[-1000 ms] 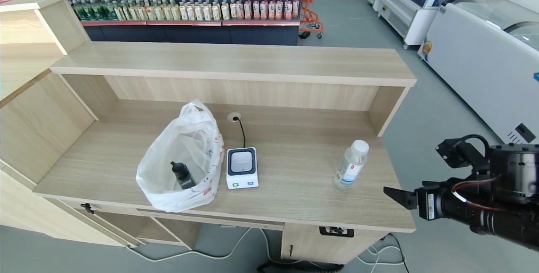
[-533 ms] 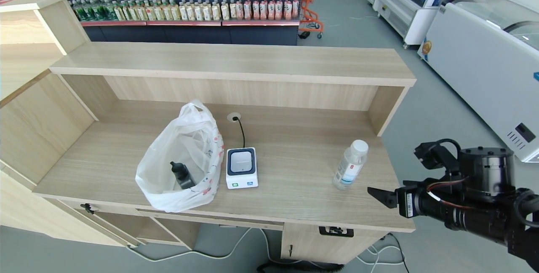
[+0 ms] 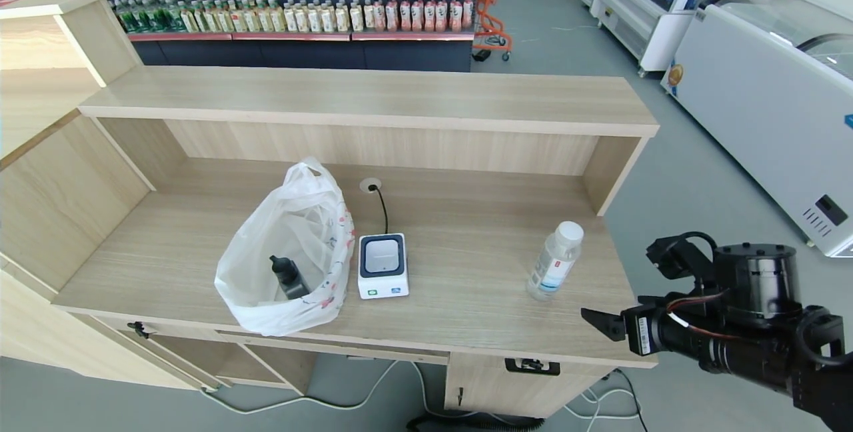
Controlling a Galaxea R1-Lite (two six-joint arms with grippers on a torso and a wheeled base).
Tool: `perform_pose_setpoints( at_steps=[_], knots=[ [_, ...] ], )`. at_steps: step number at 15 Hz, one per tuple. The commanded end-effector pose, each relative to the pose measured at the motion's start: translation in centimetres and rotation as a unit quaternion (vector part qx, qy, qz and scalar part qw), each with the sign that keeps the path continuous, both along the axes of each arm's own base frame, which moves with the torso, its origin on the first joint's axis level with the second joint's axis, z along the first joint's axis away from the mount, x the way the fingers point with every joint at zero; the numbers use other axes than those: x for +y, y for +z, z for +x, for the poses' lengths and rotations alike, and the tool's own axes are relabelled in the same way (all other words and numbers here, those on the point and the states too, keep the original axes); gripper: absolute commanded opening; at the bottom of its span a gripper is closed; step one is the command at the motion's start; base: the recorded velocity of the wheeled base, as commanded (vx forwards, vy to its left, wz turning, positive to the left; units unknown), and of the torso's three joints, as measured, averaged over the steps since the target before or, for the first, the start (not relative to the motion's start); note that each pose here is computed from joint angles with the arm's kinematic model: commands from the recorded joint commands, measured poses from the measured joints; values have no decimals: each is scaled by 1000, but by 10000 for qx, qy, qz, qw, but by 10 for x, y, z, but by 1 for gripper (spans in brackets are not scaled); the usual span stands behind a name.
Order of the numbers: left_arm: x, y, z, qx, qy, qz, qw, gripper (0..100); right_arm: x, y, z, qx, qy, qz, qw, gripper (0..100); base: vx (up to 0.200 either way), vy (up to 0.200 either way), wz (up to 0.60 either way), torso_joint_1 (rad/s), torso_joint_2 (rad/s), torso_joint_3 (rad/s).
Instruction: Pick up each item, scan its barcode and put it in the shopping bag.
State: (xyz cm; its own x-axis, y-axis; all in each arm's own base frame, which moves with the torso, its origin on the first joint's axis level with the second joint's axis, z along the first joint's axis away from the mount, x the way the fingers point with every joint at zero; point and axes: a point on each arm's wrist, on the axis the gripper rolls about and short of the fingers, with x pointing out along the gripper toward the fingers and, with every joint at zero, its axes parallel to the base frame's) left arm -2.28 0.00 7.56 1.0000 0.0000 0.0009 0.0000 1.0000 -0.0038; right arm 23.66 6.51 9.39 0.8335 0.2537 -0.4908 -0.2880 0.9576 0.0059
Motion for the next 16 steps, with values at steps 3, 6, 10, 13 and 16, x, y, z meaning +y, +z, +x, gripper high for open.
perform_pose_setpoints(
  at_steps=[3,6,10,13,16],
  knots=[
    [0,0,0,-3,0,-4,10000,100,-1,0,-7,-516,-125,-370,9979,100,0,0,0,0,0,0],
    [0,0,0,4,0,-4,10000,100,7,-2,-6,-737,-346,-490,9955,100,0,0,0,0,0,0],
    [0,0,0,4,0,-4,10000,100,22,-23,11,-1045,-463,-511,9921,100,0,0,0,0,0,0],
    [0,0,0,12,0,-4,10000,100,27,-43,23,-1237,-513,-630,9890,100,0,0,0,0,0,0],
    [0,0,0,4,0,-4,10000,100,32,-53,37,-1304,-518,-627,9881,100,0,0,0,0,0,0]
  ],
)
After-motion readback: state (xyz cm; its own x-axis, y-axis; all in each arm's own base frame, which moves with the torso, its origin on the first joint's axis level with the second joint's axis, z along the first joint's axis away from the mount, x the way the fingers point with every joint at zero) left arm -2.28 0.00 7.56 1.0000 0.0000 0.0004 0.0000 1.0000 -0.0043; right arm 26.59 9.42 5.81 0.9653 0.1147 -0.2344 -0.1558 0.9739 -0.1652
